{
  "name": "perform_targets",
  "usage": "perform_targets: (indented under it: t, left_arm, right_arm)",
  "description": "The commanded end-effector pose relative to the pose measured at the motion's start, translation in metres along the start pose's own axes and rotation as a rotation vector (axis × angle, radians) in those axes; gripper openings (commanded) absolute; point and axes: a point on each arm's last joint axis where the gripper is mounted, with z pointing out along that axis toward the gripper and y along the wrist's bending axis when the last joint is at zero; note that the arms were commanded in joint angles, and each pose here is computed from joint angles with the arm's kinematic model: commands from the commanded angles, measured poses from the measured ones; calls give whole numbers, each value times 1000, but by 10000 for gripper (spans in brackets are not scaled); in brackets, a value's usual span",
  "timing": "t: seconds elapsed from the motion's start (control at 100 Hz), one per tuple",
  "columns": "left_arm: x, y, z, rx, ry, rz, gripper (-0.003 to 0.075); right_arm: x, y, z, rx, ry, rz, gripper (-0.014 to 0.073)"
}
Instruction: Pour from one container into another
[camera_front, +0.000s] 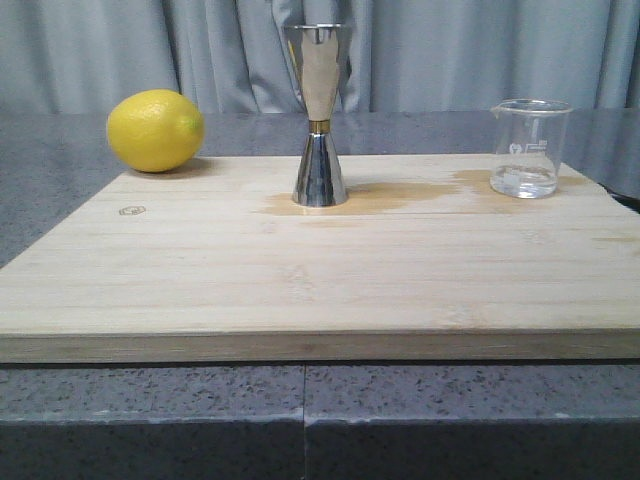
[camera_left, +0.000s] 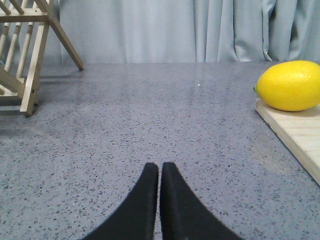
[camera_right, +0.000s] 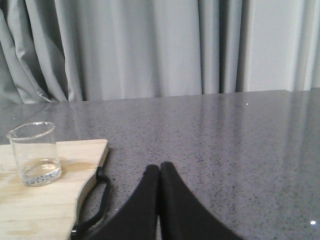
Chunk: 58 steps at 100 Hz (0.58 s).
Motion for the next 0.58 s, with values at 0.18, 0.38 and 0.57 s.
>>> perform_targets:
  t: [0.18,0.38,0.57]
  left_arm:
    - [1,0,0,-1,-75,-17,-19]
    - [1,0,0,-1,-75,-17,-19]
    - [1,0,0,-1,-75,-17,-19]
  right_arm:
    - [-5,0,-2,1,-90,-42,-45]
    - [-5,0,-2,1,-90,-42,-45]
    - [-5,0,-2,1,-90,-42,-45]
